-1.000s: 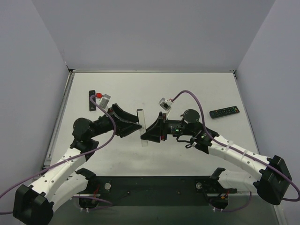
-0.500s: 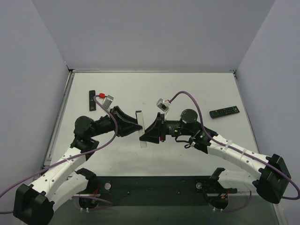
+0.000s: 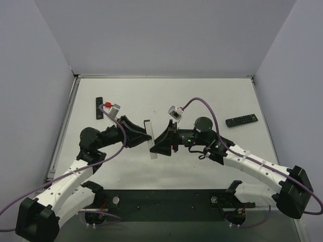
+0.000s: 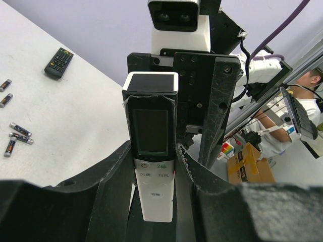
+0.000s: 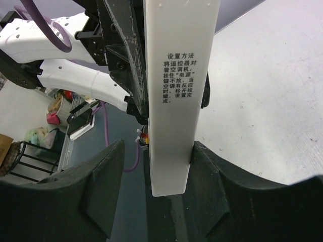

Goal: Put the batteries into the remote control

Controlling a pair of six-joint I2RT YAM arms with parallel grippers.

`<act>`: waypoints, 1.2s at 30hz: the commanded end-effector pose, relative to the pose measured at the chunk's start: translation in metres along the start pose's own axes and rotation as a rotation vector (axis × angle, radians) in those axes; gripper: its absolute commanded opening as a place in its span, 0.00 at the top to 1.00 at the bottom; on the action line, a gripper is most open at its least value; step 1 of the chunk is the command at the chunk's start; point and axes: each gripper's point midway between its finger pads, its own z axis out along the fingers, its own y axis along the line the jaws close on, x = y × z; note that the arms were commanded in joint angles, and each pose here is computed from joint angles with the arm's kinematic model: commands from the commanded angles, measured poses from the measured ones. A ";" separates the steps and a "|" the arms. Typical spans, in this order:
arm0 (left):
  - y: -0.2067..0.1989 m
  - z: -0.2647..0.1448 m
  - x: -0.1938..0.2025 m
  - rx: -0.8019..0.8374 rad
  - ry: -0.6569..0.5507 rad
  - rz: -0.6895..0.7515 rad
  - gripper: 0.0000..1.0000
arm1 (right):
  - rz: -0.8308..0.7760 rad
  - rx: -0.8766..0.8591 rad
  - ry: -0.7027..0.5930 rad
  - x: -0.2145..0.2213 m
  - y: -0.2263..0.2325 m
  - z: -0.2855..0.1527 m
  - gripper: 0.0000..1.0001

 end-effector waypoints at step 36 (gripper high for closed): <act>0.017 -0.022 -0.083 -0.132 -0.484 0.138 1.00 | -0.032 -0.068 0.025 0.016 0.007 -0.010 0.77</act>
